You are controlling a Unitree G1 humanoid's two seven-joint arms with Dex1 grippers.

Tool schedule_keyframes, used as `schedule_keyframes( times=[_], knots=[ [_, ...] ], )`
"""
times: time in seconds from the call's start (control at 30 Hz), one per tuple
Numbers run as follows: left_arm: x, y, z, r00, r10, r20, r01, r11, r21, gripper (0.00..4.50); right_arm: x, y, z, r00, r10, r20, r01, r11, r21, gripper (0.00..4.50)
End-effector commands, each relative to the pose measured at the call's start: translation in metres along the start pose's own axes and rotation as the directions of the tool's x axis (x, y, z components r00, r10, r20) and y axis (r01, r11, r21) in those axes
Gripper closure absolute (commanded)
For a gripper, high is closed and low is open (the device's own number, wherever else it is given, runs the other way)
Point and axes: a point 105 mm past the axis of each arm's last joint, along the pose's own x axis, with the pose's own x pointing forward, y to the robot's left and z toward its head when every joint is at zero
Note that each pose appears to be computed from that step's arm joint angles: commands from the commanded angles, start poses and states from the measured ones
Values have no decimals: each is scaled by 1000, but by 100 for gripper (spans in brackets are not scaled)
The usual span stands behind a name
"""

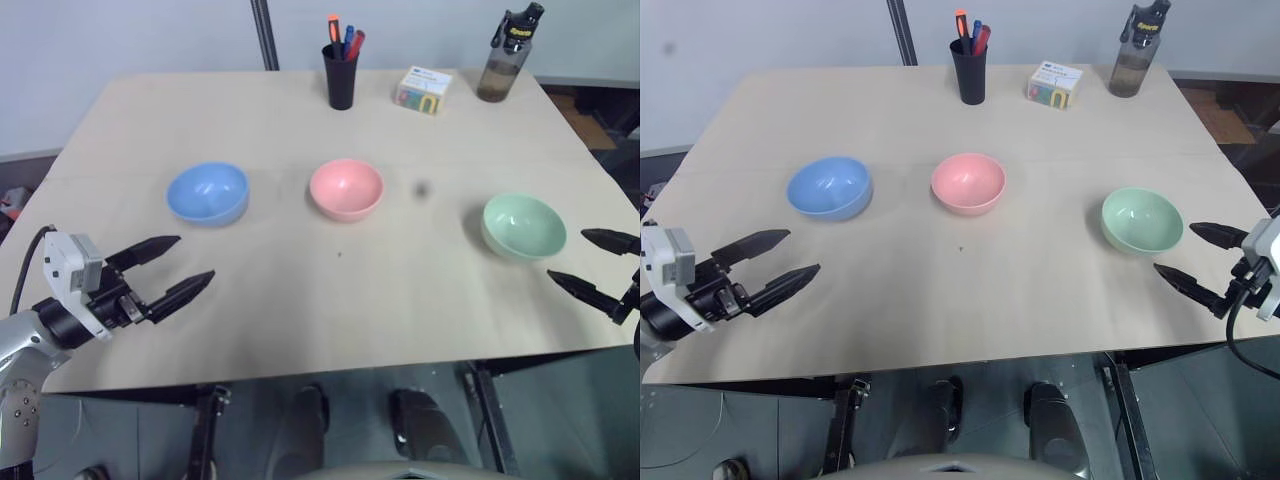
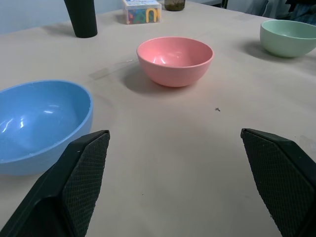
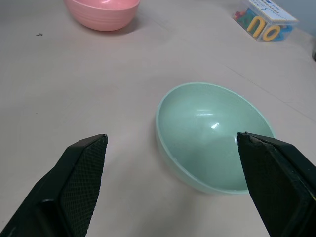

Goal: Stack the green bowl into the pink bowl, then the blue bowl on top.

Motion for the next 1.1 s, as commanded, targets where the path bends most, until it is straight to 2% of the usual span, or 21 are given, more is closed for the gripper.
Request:
schedule_keyframes(
  times=[0.03, 0.2, 0.33, 0.4, 0.53, 0.6, 0.77, 0.87, 0.93, 0.97, 1.0, 1.03, 1.1],
  knots=[
    [-1, 3, 12, 1000, 10, 29, -11, 999, 48, 0, 3, -4, 17, 999, -14, 39, 15, 999, -50, 9],
    [11, -3, 19, 996, -5, 90, 1, 999, 40, 0, 22, -2, 27, 997, 9, 81, -2, 996, -85, 9],
    [22, -11, 25, 990, -28, 137, 25, 999, 22, 0, 52, 7, 34, 993, 44, 111, -31, 993, -113, 9],
    [28, -18, 28, 986, -40, 164, 37, 999, 20, 0, 76, 21, 43, 982, 120, 144, -109, 991, -81, 9],
    [34, -36, 32, 976, -78, 201, 75, 997, 22, 0, 153, 52, 67, 956, 244, 164, -211, 958, -197, 9],
    [31, -41, 29, 977, -87, 197, 84, 996, 23, 0, 179, 66, 76, 933, 319, 167, -274, 930, -243, 9],
    [19, -47, 28, 979, -51, 199, 51, 999, 9, 0, 232, 102, 88, 876, 463, 133, -390, 845, -366, 9],
    [13, -54, 29, 980, -27, 197, 26, 1000, 5, 0, 259, 117, 89, 860, 500, 98, -423, 808, -410, 9],
    [9, -56, 29, 981, -7, 196, 6, 1000, 4, 0, 272, 118, 87, 865, 495, 87, -424, 812, -401, 9],
    [6, -58, 30, 981, 3, 194, -4, 1000, 2, 0, 276, 118, 85, 864, 498, 71, -431, 805, -407, 63],
    [4, -59, 29, 981, 11, 192, -11, 1000, 0, 0, 279, 119, 82, 862, 504, 55, -438, 795, -421, 83],
    [2, -61, 29, 982, 18, 189, -18, 1000, -1, 0, 281, 118, 80, 861, 506, 45, -439, 787, -433, 137],
    [-1, -62, 29, 982, 32, 186, -31, 999, -5, 0, 285, 117, 81, 865, 499, 45, -429, 785, -447, 211]
  ],
)
